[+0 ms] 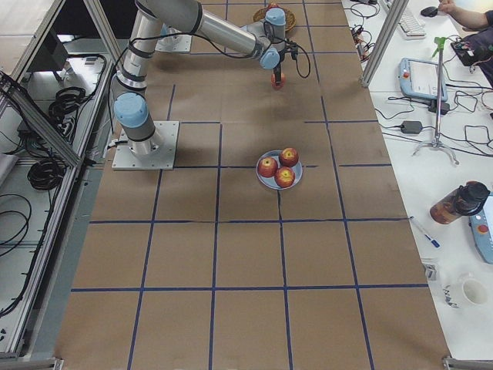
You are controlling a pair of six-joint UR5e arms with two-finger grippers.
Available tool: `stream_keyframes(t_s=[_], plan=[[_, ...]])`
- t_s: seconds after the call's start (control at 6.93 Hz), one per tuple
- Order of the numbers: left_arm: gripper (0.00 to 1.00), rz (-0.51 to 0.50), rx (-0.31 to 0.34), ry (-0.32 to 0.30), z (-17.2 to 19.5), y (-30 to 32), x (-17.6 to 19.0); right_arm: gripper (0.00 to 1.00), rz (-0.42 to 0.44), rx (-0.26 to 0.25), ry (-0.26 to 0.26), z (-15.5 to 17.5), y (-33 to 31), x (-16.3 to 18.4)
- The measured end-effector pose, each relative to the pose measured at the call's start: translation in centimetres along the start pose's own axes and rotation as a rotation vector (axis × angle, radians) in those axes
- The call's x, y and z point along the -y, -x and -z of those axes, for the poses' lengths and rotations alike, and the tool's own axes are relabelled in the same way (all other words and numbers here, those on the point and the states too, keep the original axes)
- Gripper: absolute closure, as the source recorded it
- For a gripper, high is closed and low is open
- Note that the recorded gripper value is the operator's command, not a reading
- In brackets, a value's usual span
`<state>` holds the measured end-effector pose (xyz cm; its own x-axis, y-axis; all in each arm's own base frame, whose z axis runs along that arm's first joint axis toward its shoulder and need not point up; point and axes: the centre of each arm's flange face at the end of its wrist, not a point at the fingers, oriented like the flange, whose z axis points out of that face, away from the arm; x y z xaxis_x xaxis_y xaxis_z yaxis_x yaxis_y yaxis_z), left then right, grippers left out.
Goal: Transfer apple from basket to plate
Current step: 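Lower the right gripper and close it on the apple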
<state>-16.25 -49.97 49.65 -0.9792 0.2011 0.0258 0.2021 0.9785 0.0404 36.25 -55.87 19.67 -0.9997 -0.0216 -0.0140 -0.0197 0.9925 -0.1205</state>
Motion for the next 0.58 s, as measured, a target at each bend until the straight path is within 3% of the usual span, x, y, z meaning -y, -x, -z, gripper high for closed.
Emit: stream_keyframes(t_s=[0.14, 0.43, 0.58], plan=[[0.01, 0.001, 0.019, -0.006, 0.05, 0.2, 0.11, 0.31, 0.001, -0.003, 0.008, -0.84, 0.05, -0.03], [0.01, 0.008, 0.033, -0.011, -0.01, 0.36, 0.26, 0.48, 0.002, -0.007, 0.016, -1.56, 0.07, -0.03], [0.01, 0.007, 0.034, -0.012, -0.02, 0.37, 0.29, 0.48, 0.002, -0.006, 0.014, -1.48, 0.07, 0.04]])
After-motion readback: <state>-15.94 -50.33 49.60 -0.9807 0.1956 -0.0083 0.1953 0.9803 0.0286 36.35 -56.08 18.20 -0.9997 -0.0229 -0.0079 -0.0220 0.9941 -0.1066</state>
